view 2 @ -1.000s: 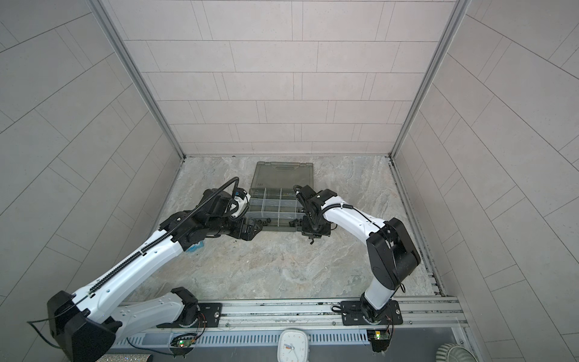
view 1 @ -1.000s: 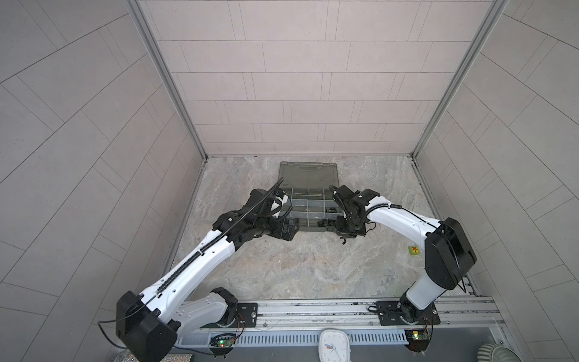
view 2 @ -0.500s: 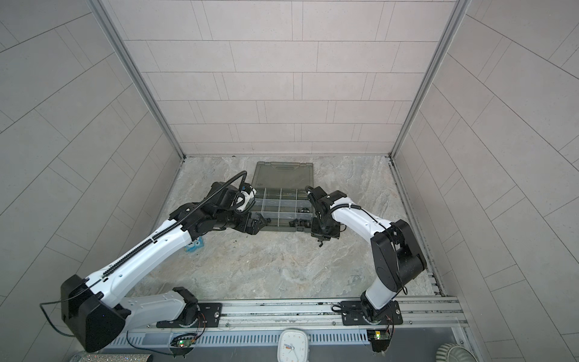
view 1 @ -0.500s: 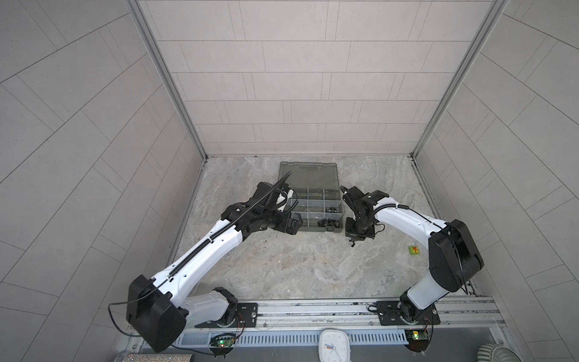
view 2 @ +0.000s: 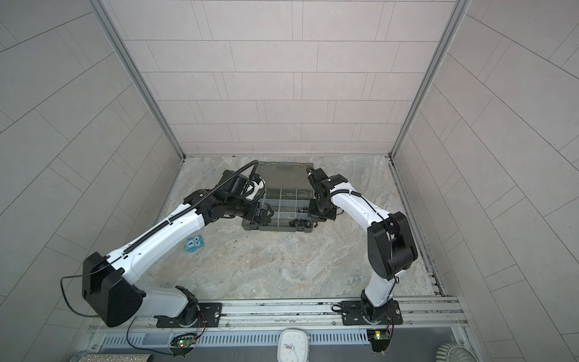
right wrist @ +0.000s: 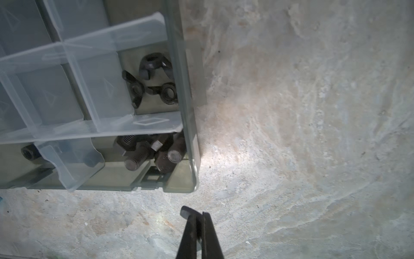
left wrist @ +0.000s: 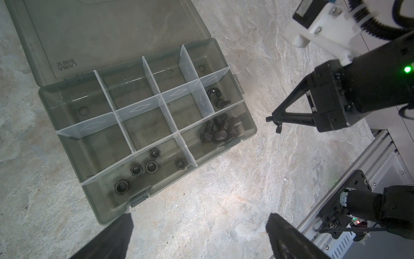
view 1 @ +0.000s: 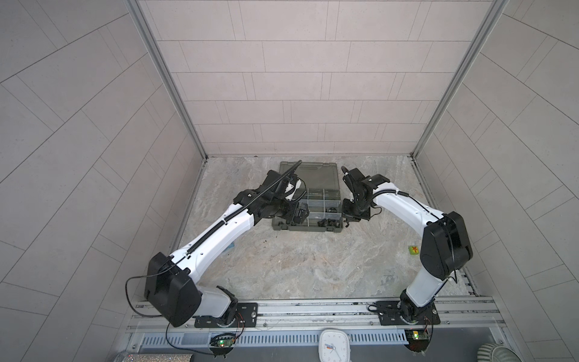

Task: Sort the screws and nuts into containers
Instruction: Place the nut into the container.

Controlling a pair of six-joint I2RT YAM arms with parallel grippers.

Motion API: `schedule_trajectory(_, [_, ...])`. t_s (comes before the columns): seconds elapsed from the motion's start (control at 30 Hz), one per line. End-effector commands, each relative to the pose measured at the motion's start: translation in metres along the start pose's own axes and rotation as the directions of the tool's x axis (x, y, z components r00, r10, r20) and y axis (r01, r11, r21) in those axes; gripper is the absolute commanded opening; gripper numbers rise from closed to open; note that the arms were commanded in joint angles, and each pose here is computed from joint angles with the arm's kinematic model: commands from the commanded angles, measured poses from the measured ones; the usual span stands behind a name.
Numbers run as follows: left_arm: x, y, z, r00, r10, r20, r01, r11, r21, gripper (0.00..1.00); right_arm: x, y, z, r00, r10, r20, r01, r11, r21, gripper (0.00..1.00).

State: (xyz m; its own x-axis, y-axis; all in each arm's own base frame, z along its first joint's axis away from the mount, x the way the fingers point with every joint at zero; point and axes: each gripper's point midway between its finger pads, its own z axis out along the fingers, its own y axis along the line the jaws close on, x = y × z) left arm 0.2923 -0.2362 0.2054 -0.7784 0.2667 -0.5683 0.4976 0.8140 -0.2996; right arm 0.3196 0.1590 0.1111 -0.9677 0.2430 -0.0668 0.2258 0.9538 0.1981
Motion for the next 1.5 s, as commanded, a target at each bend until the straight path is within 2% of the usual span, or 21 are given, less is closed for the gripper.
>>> schedule_trajectory(0.0, [-0.013, 0.002, -0.006, 0.999, 0.026, 0.022, -0.026, 1.000, -0.010, 1.00, -0.011, 0.007, 0.003, 1.000, 0.003, -0.017, -0.003, 1.000, 0.003, 0.02])
schedule_trajectory(0.2, [-0.012, 0.011, -0.011, 1.000, 0.007, 0.024, -0.007, 0.999, -0.031, 1.00, -0.043, 0.029, 0.011, 1.000, 0.017, 0.000, -0.017, 1.000, -0.021, 0.02])
schedule_trajectory(0.6, [-0.006, 0.028, -0.019, 1.000, 0.003, 0.025, 0.000, 0.995, -0.104, 1.00, -0.071, 0.044, 0.035, 0.999, 0.039, -0.017, -0.040, 0.998, -0.038, 0.01])
schedule_trajectory(1.27, [-0.014, 0.040, -0.019, 0.999, -0.027, 0.031, 0.030, 0.992, -0.119, 1.00, -0.080, 0.033, 0.052, 0.997, 0.060, -0.052, -0.062, 0.998, -0.031, 0.02])
schedule_trajectory(1.47, [-0.015, 0.039, -0.019, 0.999, -0.028, 0.037, 0.032, 0.993, -0.116, 1.00, -0.080, 0.030, 0.053, 0.997, 0.060, -0.055, -0.062, 0.998, -0.030, 0.06])
